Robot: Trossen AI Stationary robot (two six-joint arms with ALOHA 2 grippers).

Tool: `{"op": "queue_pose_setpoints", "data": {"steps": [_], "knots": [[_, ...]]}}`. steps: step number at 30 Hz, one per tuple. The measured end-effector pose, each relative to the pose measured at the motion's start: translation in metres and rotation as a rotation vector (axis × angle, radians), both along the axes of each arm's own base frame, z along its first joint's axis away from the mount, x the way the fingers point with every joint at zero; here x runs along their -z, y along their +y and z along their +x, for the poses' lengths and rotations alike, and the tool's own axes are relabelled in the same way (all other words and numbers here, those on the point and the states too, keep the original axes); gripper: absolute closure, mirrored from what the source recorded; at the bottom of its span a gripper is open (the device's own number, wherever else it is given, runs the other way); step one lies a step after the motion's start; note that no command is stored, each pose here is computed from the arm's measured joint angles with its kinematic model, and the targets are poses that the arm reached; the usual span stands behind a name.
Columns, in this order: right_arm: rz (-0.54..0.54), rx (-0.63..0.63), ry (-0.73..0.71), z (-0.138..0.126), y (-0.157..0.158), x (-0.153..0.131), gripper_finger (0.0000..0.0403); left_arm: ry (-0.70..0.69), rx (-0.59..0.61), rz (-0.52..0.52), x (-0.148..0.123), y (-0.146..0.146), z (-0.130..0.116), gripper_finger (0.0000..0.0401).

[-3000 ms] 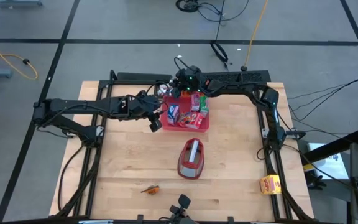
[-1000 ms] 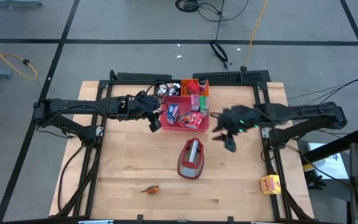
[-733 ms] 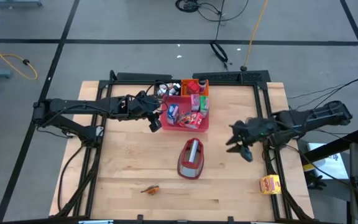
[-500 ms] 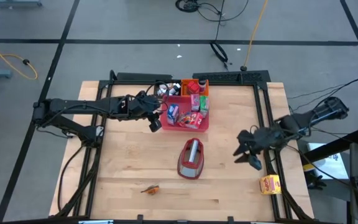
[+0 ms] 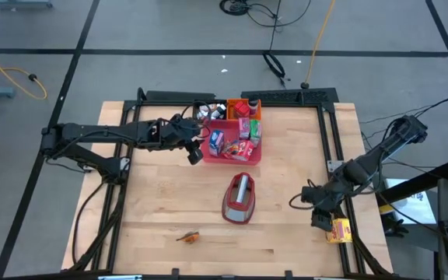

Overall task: Pick & Place Kitchen Items
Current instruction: Put the yellow cereal box into the pink bin

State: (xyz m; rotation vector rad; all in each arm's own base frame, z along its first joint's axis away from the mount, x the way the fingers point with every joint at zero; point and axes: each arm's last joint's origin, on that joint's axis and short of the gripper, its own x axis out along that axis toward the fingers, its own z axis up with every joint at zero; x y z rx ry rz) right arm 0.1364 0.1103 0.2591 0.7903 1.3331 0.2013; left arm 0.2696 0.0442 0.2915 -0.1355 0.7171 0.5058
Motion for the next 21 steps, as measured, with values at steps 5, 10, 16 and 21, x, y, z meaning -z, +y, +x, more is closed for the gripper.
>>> {"op": "queue_pose_setpoints", "data": {"steps": [5, 10, 16, 21], "knots": [[0.093, 0.064, 0.148, -0.001, 0.003, 0.001, 0.0306, -0.007, -0.011, -0.011, 0.000, 0.000, 0.000, 0.0251], [0.090, 0.157, 0.237, -0.007, -0.002, 0.001, 0.0333, -0.008, -0.014, -0.009, 0.000, 0.000, 0.000, 0.0251], [0.189, 0.240, 0.257, -0.006, 0.005, -0.008, 0.0391, -0.008, -0.020, -0.003, 0.000, 0.000, 0.000, 0.0251], [0.258, 0.272, 0.196, 0.000, 0.026, -0.024, 0.0401, -0.007, -0.036, 0.013, 0.000, 0.001, 0.000, 0.0251]]}}
